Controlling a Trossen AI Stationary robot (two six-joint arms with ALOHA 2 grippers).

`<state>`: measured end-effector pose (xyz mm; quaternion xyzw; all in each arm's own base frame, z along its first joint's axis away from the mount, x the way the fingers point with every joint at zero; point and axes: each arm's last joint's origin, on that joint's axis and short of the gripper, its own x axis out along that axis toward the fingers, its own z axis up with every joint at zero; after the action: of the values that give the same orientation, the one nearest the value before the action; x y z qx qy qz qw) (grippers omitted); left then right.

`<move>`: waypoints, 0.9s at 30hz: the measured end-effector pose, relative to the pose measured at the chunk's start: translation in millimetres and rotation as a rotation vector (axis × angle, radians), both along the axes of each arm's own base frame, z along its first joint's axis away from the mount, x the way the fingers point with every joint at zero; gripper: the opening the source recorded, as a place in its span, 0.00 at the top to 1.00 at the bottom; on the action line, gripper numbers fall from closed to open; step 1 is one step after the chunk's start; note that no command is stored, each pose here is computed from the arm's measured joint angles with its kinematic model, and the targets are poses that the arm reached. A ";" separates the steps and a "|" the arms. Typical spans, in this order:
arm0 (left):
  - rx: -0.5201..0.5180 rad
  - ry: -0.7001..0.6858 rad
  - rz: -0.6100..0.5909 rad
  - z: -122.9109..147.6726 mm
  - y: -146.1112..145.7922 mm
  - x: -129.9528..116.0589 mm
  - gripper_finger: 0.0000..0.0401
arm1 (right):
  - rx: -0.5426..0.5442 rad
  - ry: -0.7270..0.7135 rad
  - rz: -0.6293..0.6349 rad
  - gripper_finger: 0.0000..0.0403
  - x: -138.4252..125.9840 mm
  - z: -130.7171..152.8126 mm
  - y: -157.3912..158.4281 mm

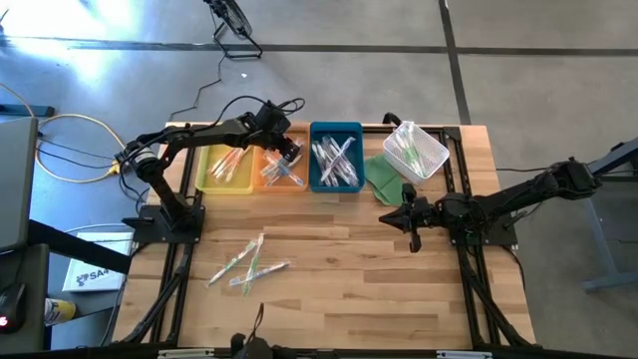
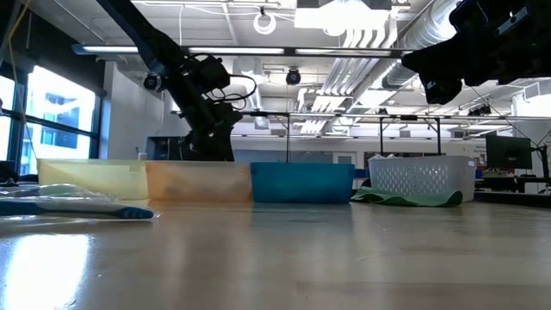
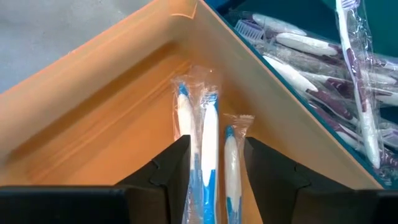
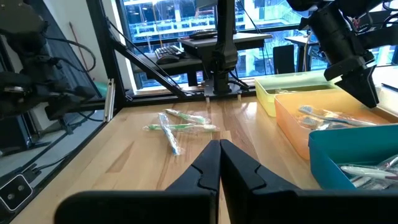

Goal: Pick & Place Toothbrushes
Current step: Put the blue toothbrush into the orange bin

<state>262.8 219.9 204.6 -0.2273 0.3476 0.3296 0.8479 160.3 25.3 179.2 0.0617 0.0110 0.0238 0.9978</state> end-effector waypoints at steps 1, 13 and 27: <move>0.001 0.002 -0.002 -0.1 -0.1 0.0 0.63 | 0.000 0.000 0.000 0.99 0.0 0.1 0.0; 0.069 -0.002 -0.136 4.5 -23.6 20.0 0.63 | -0.015 -0.001 0.001 0.99 0.0 0.0 0.1; 0.494 0.017 -0.440 59.8 -142.9 6.8 0.63 | 0.030 0.001 0.002 0.99 0.0 0.0 0.1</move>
<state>269.7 77.0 264.4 0.0684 0.3052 0.2146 0.9253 160.3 25.4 179.2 0.0764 0.0111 0.0250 0.9967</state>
